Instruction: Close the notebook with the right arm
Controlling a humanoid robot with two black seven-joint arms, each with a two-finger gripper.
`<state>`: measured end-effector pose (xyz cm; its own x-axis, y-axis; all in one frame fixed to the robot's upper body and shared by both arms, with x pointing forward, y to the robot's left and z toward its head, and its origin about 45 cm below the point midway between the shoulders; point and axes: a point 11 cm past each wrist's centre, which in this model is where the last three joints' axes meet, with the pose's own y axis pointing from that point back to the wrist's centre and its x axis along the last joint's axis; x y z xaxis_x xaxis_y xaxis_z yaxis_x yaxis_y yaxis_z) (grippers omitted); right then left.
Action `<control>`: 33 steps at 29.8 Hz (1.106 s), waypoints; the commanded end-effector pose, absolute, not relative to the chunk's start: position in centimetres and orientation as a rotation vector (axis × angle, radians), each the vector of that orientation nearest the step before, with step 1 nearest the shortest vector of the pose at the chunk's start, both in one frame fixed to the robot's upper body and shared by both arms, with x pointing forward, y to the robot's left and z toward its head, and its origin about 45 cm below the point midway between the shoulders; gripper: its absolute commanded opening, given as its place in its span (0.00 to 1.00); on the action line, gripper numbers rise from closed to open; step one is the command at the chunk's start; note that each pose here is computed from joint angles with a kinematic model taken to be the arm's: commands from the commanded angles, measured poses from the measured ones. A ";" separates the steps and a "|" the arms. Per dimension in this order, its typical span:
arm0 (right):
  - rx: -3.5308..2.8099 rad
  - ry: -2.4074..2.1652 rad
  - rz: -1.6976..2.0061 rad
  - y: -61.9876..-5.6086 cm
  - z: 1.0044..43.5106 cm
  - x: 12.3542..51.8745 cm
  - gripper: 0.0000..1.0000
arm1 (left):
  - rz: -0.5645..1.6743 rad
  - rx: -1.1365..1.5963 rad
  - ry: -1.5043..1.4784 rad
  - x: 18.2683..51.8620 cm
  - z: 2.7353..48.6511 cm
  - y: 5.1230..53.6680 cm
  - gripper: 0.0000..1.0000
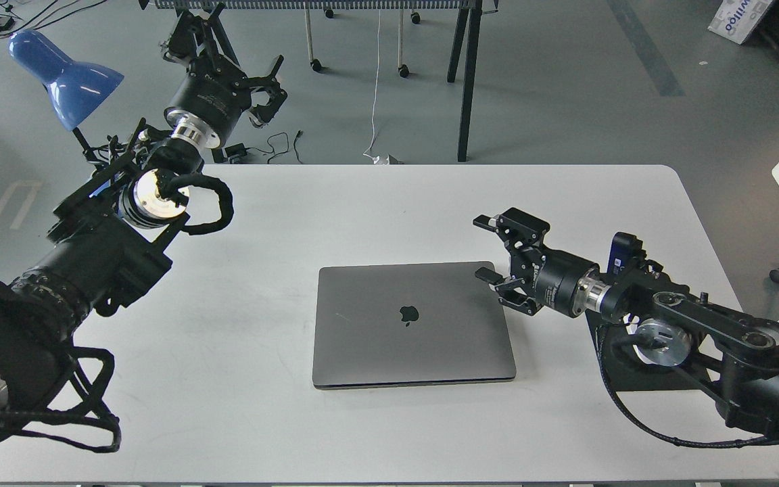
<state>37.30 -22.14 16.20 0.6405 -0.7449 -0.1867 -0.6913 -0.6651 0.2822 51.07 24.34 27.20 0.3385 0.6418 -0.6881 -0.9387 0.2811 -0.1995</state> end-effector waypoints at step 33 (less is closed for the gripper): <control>2.722 -2.051 -0.850 -27.4 25.1 50.0 1.00 | 1.130 -0.652 0.540 51.0 27.1 24.3 1.00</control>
<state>49.95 -27.65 24.94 0.2205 -0.7856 -0.5781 -0.9633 -0.2684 -0.0027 51.05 24.34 27.14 0.3379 0.6417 -0.6886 -0.9388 0.2814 -0.1984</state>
